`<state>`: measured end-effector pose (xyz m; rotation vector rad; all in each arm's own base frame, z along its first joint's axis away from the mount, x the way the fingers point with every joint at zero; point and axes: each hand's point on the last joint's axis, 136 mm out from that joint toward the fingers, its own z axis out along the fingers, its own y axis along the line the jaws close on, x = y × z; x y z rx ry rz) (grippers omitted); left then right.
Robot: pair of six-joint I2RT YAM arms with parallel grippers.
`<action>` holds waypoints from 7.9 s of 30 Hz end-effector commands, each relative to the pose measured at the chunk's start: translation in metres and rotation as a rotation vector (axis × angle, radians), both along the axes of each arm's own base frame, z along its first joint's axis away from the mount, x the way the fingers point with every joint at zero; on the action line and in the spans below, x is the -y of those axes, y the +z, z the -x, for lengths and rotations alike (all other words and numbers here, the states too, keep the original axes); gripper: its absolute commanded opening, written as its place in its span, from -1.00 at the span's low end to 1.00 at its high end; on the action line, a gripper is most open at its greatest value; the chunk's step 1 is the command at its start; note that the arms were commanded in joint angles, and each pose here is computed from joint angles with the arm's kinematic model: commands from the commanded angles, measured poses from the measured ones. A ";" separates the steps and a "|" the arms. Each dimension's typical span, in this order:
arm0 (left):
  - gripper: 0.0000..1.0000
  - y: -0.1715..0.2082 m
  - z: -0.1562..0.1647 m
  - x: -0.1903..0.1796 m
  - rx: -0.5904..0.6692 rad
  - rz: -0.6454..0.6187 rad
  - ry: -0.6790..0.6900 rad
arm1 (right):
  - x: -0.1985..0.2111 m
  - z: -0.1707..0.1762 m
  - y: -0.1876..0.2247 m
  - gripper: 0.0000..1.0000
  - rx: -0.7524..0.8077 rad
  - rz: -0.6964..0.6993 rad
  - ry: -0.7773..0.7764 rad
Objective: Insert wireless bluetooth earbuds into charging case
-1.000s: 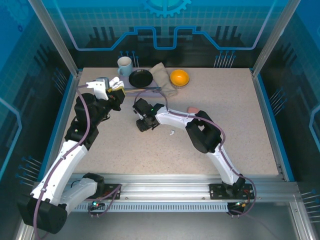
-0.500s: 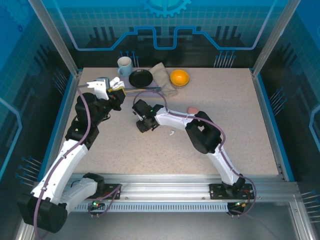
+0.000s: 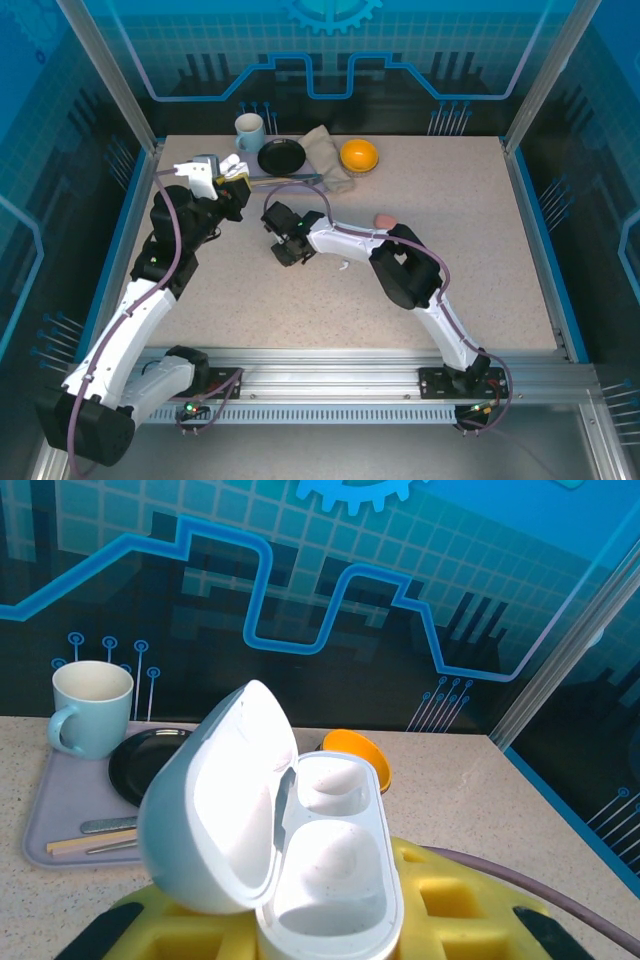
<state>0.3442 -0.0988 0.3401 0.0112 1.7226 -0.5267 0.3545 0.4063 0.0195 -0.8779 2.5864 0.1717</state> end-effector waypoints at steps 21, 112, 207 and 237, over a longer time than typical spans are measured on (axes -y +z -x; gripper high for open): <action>-1.00 0.013 0.020 0.009 0.073 0.007 -0.080 | 0.051 0.006 0.063 -0.52 0.073 -0.078 -0.220; -1.00 0.036 0.024 0.213 0.350 -0.083 -0.421 | 0.138 0.059 0.388 -0.61 0.575 -1.304 -0.338; -1.00 -0.020 0.056 0.181 0.270 -0.061 -0.662 | 0.165 0.091 0.327 0.11 0.176 -0.805 -0.392; -1.00 -0.050 0.068 0.186 0.180 -0.049 -0.829 | 0.102 0.112 0.319 -1.00 0.142 -0.697 -0.227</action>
